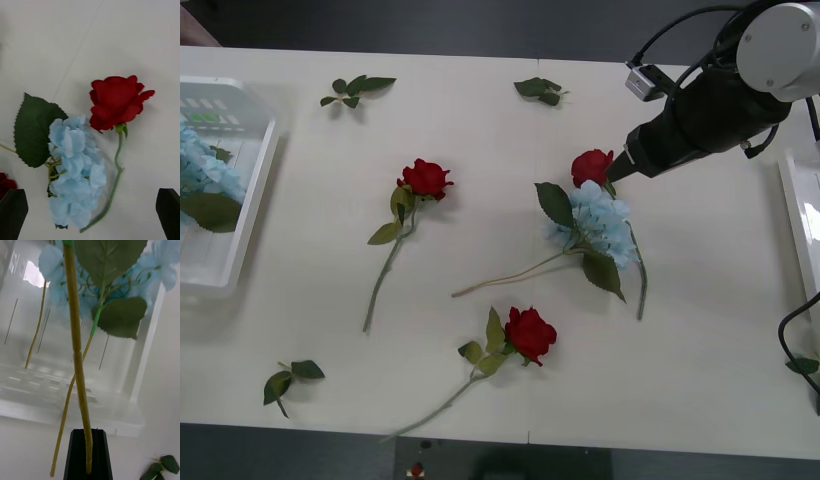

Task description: Put the red flowers into the right box and the blue flowers into the left box

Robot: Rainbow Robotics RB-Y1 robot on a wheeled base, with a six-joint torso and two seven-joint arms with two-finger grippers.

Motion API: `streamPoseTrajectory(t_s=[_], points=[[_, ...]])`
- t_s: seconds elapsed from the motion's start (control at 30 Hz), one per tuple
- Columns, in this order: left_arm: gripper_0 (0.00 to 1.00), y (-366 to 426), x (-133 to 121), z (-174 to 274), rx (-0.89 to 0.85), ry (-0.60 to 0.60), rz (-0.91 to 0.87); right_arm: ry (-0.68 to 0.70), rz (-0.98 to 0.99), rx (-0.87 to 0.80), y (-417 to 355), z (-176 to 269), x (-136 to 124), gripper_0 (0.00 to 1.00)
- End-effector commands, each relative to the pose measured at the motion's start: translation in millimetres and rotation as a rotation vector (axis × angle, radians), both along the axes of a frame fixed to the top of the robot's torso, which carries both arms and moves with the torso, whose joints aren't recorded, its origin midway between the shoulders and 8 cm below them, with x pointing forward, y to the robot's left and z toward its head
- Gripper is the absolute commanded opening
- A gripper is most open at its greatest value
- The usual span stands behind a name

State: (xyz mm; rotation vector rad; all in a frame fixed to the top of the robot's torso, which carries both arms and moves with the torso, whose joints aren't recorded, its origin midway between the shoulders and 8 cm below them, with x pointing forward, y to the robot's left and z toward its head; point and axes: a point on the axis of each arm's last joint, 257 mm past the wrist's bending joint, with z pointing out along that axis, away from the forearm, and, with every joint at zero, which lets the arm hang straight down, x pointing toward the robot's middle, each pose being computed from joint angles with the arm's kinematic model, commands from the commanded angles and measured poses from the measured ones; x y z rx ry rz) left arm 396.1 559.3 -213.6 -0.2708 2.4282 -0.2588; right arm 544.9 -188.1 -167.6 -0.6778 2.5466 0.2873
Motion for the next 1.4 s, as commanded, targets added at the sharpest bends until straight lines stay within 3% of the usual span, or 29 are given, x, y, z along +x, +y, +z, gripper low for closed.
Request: streamPoseTrajectory(t_s=[0.03, 0.17, 0.27, 0.5, 0.57, 0.6, 0.87, 1.1, 1.4], points=[[0.0, 12.5, 4.5, 13.7, 0.096, -0.002, -0.041, -0.06, -0.072, -0.052, -15.8, 17.6, 17.4, 1.0], [0.04, 13.8, 1.9, 10.0, 0.104, 0.008, -0.045, -0.049, -0.115, -0.085, -33.3, 2.9, 25.8, 1.0], [0.28, 15.5, 1.1, 8.9, 0.112, 0.009, -0.048, -0.05, -0.131, -0.099, -39.1, -9.8, 32.5, 1.0], [0.6, 11.9, 5.2, 17.8, 0.072, -0.02, -0.044, -0.073, -0.152, -0.141, -47.3, -33.5, 46.3, 1.0], [0.74, 5.3, 10.3, 27.4, 0.055, -0.053, -0.068, -0.079, -0.153, -0.155, -47.7, -42.8, 48.7, 1.0], [0.98, -0.5, 12.2, 32.7, 0.025, -0.067, -0.073, -0.083, -0.152, -0.163, -47.1, -46.4, 49.9, 1.0], [1.0, -64.6, 30.7, 86.0, -0.153, -0.158, -0.175, -0.102, -0.163, -0.224, -44.1, -65.2, 56.7, 1.0], [1.0, -108.8, 58.0, 107.5, -0.13, -0.213, -0.281, -0.113, -0.181, -0.216, -38.1, -79.1, 63.6, 1.0], [1.0, -175.0, 110.6, 96.4, -0.037, -0.244, -0.407, -0.102, -0.188, -0.184, -26.5, -94.8, 65.1, 1.0]])
